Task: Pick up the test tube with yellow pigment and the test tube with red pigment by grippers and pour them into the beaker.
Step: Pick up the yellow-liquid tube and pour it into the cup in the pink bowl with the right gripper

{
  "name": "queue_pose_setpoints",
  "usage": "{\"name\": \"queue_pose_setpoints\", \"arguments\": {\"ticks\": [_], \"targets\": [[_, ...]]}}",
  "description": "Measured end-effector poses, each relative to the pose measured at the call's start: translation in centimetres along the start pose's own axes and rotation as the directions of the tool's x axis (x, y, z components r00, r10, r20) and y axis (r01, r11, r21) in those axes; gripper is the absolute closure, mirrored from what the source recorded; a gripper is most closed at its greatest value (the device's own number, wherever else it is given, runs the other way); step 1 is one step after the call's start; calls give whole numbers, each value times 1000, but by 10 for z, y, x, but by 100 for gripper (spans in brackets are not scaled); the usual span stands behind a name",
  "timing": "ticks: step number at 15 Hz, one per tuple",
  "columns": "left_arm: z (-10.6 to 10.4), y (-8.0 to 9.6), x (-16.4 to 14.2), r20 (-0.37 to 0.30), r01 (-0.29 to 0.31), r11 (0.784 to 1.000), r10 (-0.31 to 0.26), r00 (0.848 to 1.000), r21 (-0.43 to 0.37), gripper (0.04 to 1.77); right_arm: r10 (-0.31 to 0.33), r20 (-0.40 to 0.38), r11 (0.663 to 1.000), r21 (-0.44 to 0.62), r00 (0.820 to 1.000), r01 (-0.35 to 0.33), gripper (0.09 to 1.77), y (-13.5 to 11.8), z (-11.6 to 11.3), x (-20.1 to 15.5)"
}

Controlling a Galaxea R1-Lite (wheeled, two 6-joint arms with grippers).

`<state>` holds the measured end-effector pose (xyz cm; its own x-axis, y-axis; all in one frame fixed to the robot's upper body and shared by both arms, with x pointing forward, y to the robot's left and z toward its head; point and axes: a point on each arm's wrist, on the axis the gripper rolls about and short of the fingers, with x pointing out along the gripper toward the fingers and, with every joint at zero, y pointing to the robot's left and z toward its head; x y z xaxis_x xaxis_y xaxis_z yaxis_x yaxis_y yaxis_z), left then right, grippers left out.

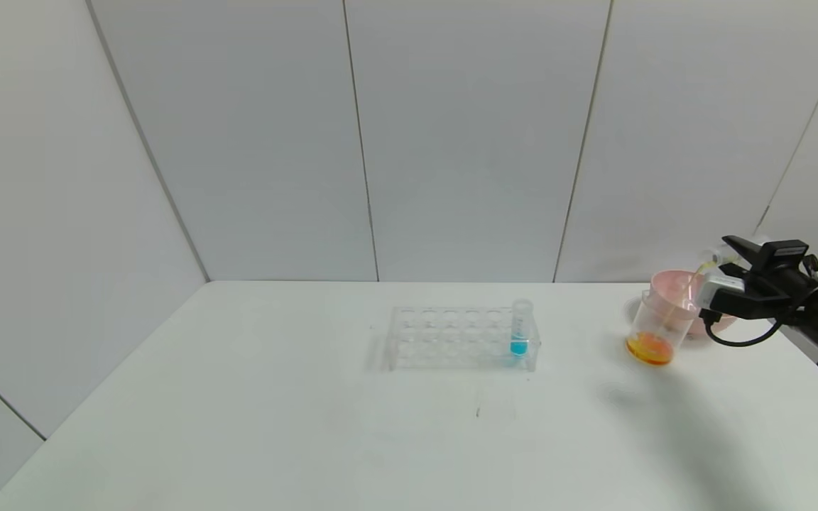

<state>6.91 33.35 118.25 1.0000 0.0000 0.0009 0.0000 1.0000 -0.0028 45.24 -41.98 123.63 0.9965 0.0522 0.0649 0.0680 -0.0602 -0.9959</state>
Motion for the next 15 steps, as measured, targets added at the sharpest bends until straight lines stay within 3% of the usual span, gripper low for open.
{"name": "queue_pose_setpoints", "arguments": {"ticks": [11, 15], "targets": [[0, 0, 0, 0, 0, 1000, 0, 1000, 0, 5, -10, 1, 1000, -17, 1000, 10, 134, -2, 1, 1], [0, 0, 0, 0, 0, 1000, 0, 1000, 0, 5, -24, -30, 998, 51, 999, 25, 134, -10, 1, 8]]}}
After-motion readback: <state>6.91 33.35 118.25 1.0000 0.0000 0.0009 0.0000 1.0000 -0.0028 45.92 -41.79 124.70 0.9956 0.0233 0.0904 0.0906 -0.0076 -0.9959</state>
